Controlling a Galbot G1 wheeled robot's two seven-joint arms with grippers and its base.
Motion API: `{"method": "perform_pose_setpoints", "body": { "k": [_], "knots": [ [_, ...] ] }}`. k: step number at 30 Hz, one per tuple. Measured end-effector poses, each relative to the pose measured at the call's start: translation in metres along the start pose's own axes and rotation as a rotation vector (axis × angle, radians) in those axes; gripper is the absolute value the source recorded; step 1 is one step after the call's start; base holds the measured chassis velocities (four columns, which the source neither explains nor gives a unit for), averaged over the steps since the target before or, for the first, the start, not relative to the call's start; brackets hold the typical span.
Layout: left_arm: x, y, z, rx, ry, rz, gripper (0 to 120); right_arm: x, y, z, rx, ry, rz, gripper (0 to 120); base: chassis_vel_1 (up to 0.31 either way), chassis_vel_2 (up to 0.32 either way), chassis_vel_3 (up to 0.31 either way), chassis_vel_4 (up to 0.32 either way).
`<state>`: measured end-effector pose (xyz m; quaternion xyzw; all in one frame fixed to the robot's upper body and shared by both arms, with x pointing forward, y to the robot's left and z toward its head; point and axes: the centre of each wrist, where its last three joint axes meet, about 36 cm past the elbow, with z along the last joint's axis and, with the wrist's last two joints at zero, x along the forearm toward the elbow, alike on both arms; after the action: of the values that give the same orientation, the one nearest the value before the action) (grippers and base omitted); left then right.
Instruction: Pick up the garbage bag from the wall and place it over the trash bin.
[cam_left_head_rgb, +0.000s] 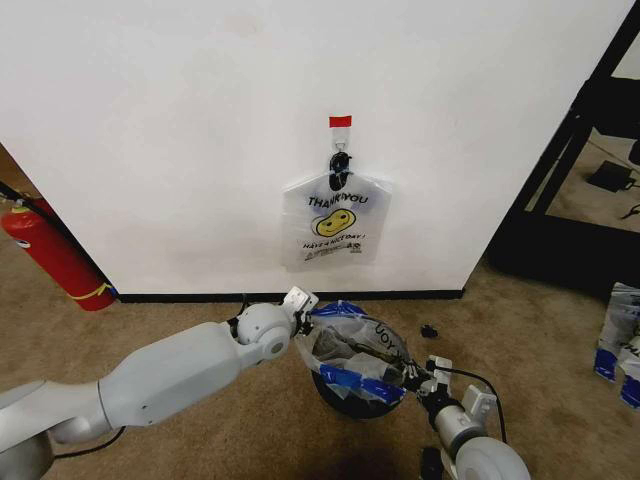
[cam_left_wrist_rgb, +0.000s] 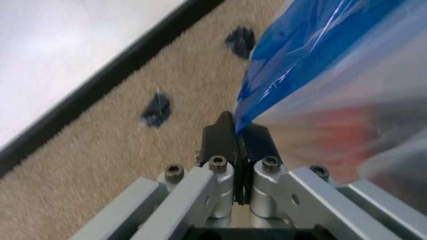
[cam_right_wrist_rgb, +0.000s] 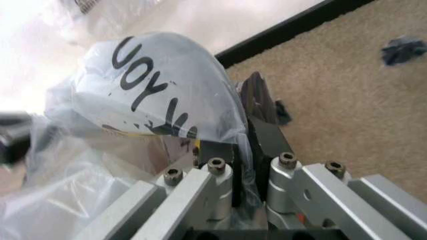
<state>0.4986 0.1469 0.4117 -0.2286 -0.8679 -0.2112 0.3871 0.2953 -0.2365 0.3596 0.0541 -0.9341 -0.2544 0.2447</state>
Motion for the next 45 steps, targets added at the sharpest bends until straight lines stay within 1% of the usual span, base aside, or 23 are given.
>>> {"method": "perform_pose_setpoints", "body": {
  "k": [2, 8, 10, 15, 18, 20, 21, 22, 24, 25, 28, 30, 32, 33, 35, 36, 37, 38, 40, 41, 43, 44, 45],
  "knots": [
    [0.000, 0.002, 0.006, 0.015, 0.013, 0.006, 0, -0.001, 0.000, -0.002, -0.035, -0.015, -0.014, 1, 0.000, 0.000, 0.000, 0.000],
    [0.004, 0.009, 0.013, 0.063, 0.028, 0.026, 0, -0.004, -0.001, -0.004, -0.087, -0.056, -0.032, 1, 0.000, 0.000, 0.000, 0.000],
    [0.005, 0.010, 0.014, 0.068, 0.029, 0.029, 0, -0.004, -0.001, -0.003, -0.091, -0.061, -0.032, 1, 0.000, 0.000, 0.000, 0.000],
    [0.015, 0.017, 0.014, 0.133, 0.045, 0.069, 0, -0.007, -0.006, 0.004, -0.076, -0.087, -0.041, 1, 0.000, 0.000, 0.000, 0.000],
    [0.017, 0.019, 0.014, 0.143, 0.046, 0.073, 0, -0.008, -0.006, 0.006, -0.069, -0.086, -0.042, 1, 0.000, 0.000, 0.000, 0.000],
    [0.021, 0.020, 0.012, 0.150, 0.039, 0.079, 11, -0.009, -0.005, 0.010, -0.067, -0.086, -0.040, 1, 0.000, 0.000, 0.000, 0.000],
    [0.023, 0.019, 0.011, 0.152, 0.033, 0.081, 12, -0.010, -0.003, 0.011, -0.069, -0.087, -0.041, 1, 0.000, 0.000, 0.000, 0.000],
    [0.026, 0.019, 0.009, 0.156, 0.022, 0.084, 19, -0.010, -0.002, 0.011, -0.071, -0.087, -0.040, 1, 0.000, 0.000, 0.000, 0.000],
    [0.028, 0.020, 0.007, 0.159, 0.015, 0.085, 21, -0.011, -0.001, 0.012, -0.071, -0.086, -0.039, 1, 0.000, 0.000, 0.000, 0.000],
    [0.034, 0.020, 0.003, 0.161, -0.005, 0.084, 27, -0.012, 0.001, 0.013, -0.070, -0.084, -0.036, 1, 0.000, 0.000, 0.000, 0.000],
    [0.049, 0.022, -0.004, 0.157, -0.049, 0.078, 39, -0.013, 0.002, 0.014, -0.071, -0.073, -0.024, 1, 0.000, 0.000, 0.000, 0.000],
    [0.062, 0.024, -0.007, 0.151, -0.079, 0.076, 49, -0.014, 0.003, 0.014, -0.071, -0.067, -0.017, 1, 0.000, 0.000, 0.000, 0.000],
    [0.065, 0.025, -0.008, 0.149, -0.086, 0.074, 51, -0.014, 0.003, 0.014, -0.071, -0.066, -0.016, 1, 0.000, 0.000, 0.000, 0.000],
    [0.075, 0.025, -0.007, 0.134, -0.110, 0.058, 56, -0.014, 0.003, 0.013, -0.072, -0.064, -0.013, 1, 0.000, 0.000, 0.000, 0.000],
    [0.091, 0.025, -0.002, 0.116, -0.167, 0.032, 64, -0.015, 0.004, 0.013, -0.074, -0.063, -0.008, 1, 0.000, 0.000, 0.000, 0.000],
    [0.103, 0.025, 0.002, 0.109, -0.222, 0.027, 69, -0.016, 0.004, 0.012, -0.075, -0.061, -0.004, 1, 0.000, 0.000, 0.000, 0.000],
    [0.110, 0.025, 0.004, 0.102, -0.255, 0.025, 73, -0.016, 0.003, 0.012, -0.077, -0.061, -0.002, 1, 0.000, 0.000, 0.000, 0.000],
    [0.110, 0.025, 0.004, 0.102, -0.255, 0.025, 73, -0.016, 0.003, 0.012, -0.077, -0.061, -0.002, 1, 0.000, 0.000, 0.000, 0.000],
    [0.132, 0.021, 0.018, 0.059, -0.340, 0.036, 81, -0.016, 0.002, 0.012, -0.081, -0.056, 0.006, 1, 0.000, 0.000, 0.000, 0.000],
    [0.146, 0.012, 0.034, -0.001, -0.387, 0.056, 86, -0.017, 0.001, 0.012, -0.083, -0.051, 0.010, 1, 0.000, 0.000, 0.000, 0.000],
    [0.155, -0.001, 0.052, -0.086, -0.423, 0.081, 93, -0.018, 0.001, 0.013, -0.087, -0.048, 0.015, 1, 0.000, 0.000, 0.000, 0.000],
    [0.160, -0.011, 0.064, -0.145, -0.443, 0.099, 97, -0.019, 0.001, 0.013, -0.093, -0.048, 0.019, 1, 0.000, 0.000, 0.000, 0.000],
    [0.162, -0.018, 0.071, -0.180, -0.452, 0.112, 98, -0.020, 0.000, 0.014, -0.096, -0.048, 0.021, 1, 0.000, 0.000, 0.000, 0.000]
  ]
}}
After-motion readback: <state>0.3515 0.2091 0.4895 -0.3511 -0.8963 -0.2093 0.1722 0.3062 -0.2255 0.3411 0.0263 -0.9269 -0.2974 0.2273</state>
